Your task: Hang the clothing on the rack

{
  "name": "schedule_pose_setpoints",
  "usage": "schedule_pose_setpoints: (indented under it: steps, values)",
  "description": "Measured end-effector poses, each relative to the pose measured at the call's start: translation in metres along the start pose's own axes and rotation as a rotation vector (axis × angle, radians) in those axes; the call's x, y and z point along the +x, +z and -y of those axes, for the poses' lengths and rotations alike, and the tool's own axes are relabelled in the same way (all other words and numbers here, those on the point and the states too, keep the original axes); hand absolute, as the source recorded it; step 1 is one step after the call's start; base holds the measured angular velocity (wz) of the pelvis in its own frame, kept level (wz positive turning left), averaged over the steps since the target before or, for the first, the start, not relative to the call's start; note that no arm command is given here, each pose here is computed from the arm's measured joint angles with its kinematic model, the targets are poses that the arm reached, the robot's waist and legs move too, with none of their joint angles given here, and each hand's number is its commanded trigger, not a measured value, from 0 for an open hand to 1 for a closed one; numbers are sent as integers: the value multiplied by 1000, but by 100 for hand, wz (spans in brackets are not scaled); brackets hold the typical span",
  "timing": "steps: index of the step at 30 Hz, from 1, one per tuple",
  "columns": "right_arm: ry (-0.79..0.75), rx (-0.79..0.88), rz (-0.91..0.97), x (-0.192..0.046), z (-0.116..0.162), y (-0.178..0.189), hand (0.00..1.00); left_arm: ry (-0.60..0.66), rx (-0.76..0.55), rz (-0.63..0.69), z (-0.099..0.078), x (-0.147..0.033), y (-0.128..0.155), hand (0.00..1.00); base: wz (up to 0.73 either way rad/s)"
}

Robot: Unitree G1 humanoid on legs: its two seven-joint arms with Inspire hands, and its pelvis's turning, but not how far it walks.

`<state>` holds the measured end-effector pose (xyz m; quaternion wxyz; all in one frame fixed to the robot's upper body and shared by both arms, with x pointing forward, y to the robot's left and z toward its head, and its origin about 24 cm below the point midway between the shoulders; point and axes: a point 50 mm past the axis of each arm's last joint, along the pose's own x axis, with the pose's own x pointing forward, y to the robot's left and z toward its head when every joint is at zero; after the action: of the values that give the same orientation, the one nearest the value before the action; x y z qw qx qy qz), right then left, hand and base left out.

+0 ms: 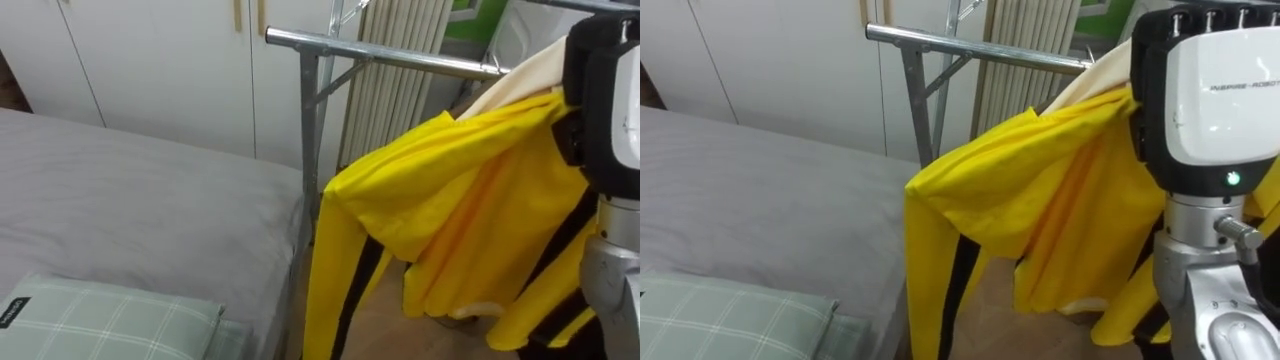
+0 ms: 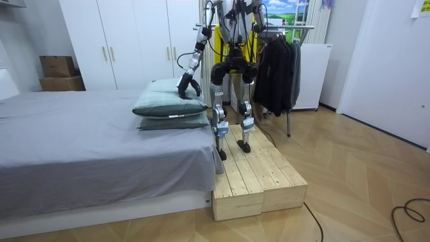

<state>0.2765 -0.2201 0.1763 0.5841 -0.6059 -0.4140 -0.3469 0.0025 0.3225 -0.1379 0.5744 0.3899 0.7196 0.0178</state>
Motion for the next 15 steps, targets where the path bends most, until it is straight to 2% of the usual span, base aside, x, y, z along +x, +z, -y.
schedule_pose_setpoints:
  steps: [15]
  values:
    - [25, 2, -5, -4, -5, -1, 100, -1, 0, 0, 0, 0, 0, 0, 0]
